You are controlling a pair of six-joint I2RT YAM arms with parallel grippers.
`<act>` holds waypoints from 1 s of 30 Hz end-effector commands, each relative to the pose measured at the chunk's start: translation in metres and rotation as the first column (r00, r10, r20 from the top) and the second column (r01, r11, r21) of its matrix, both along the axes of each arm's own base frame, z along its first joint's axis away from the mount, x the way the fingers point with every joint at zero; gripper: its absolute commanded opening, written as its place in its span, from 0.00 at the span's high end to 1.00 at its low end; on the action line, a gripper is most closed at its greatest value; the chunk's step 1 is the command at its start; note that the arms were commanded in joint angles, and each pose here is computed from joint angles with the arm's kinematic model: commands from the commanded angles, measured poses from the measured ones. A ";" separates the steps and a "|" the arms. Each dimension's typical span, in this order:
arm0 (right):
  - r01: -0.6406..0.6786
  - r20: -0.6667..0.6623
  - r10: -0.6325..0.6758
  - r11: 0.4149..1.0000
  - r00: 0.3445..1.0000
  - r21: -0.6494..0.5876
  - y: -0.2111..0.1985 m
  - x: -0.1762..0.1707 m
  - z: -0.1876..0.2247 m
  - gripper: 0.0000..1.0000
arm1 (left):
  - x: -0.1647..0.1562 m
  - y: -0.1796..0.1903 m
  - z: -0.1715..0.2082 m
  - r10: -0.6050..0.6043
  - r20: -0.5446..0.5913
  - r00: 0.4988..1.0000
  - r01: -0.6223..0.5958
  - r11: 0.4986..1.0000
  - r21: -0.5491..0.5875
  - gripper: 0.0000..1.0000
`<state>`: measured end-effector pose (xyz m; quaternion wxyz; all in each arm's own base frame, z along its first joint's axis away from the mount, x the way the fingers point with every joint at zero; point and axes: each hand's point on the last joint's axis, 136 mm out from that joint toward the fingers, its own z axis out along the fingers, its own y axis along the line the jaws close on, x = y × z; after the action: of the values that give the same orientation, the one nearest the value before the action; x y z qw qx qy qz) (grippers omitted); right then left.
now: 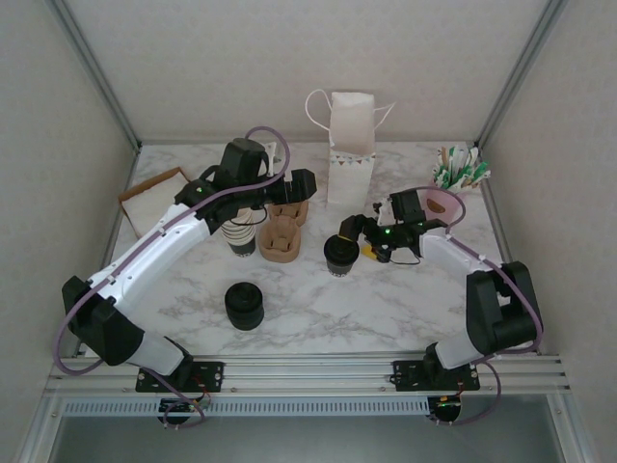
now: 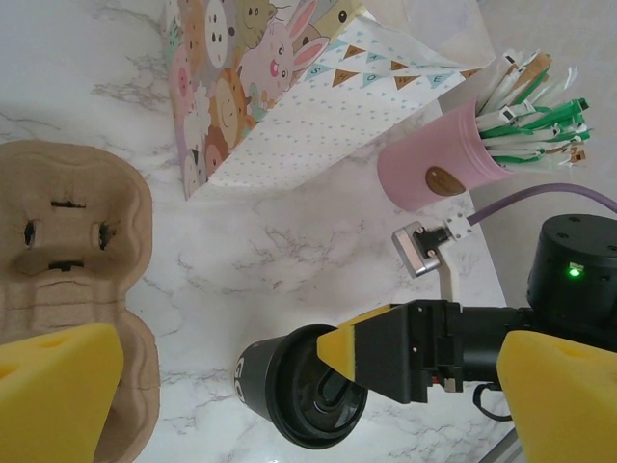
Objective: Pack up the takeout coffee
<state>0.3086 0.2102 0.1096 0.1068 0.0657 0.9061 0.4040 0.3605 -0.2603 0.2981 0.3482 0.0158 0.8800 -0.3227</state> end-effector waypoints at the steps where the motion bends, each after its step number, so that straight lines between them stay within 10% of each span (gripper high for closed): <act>1: -0.020 0.008 0.019 0.999 1.000 0.044 0.012 0.002 0.002 0.01 | 0.005 -0.002 -0.006 -0.002 -0.012 1.000 0.002 1.000 -0.011 0.00; 30: -0.117 -0.004 0.118 0.993 0.993 0.030 0.064 -0.028 0.003 0.01 | 0.009 -0.006 -0.017 -0.013 -0.017 1.000 0.013 1.000 -0.011 0.00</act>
<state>0.2773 0.2731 0.1102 0.0733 0.0114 0.9001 0.4292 0.3643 -0.2637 0.2796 0.3353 0.0161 0.8864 -0.3188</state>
